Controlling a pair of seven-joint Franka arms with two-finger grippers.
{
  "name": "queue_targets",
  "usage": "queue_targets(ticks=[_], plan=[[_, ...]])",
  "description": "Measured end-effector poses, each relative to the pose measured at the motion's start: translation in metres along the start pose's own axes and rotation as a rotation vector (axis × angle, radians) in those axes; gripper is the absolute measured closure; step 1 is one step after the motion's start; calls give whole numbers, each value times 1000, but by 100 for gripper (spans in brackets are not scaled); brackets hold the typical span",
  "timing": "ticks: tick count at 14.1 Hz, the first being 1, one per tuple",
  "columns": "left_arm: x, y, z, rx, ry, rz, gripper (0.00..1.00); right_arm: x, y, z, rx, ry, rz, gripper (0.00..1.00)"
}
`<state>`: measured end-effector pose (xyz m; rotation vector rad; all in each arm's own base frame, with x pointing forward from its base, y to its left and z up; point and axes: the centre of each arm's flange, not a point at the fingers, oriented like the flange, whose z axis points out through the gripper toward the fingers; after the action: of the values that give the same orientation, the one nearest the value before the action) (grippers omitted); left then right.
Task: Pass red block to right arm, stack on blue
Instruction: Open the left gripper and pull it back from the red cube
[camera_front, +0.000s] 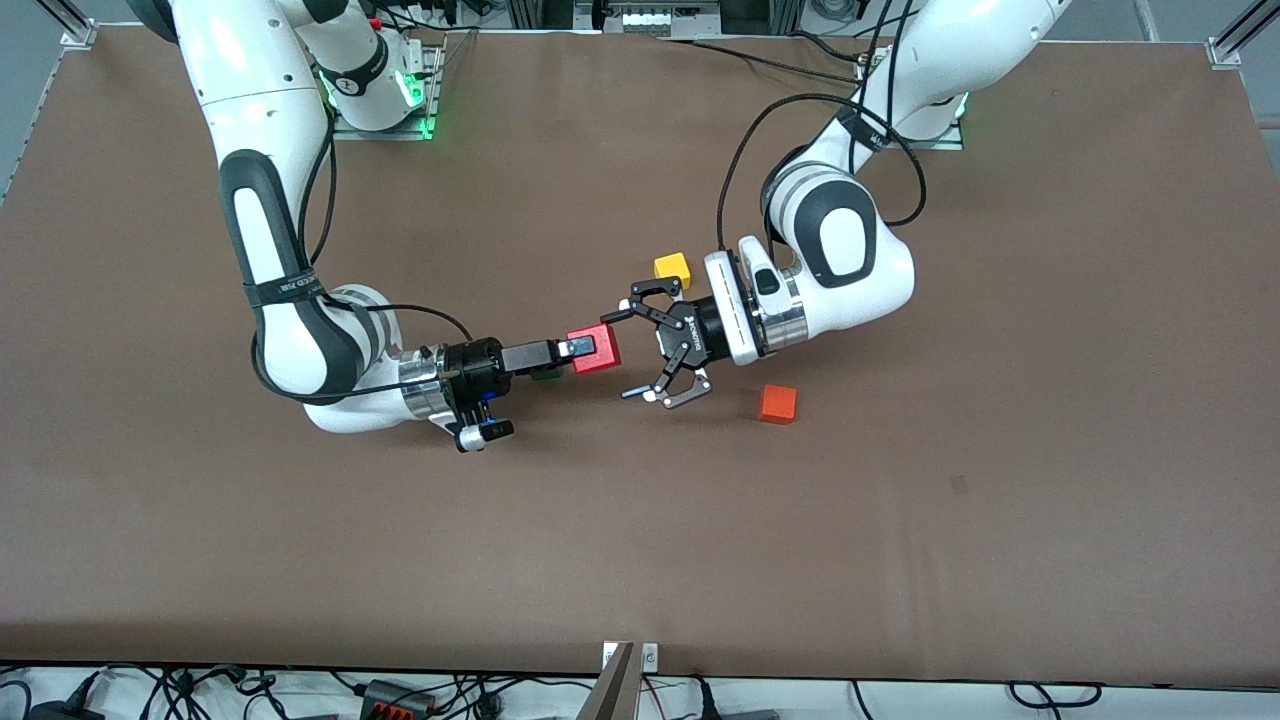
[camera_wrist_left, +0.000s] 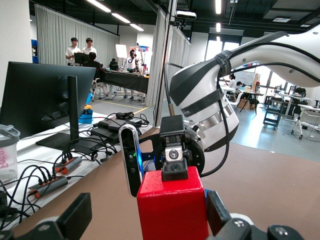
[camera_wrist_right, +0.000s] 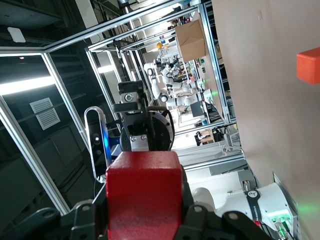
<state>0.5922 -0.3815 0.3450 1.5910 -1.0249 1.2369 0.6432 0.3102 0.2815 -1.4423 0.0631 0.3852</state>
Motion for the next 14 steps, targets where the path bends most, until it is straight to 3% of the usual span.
queue_targets(ticks=[3, 7, 9, 11, 14], plan=[[4, -6, -4, -1, 17, 7, 0, 2, -5, -10, -34, 3, -16, 44], [11, -25, -21, -38, 80, 16, 0, 7, -17, -45, -189, 2, -55, 44], [12, -36, -33, -77, 63, 44, 0, 8, -18, -70, -272, 15, -59, 44], [12, -46, -45, -124, 20, 54, 0, 6, -17, -102, -413, 18, -50, 44], [12, -54, -58, -191, -59, 63, 0, -8, -19, -147, -703, -27, -33, 44]])
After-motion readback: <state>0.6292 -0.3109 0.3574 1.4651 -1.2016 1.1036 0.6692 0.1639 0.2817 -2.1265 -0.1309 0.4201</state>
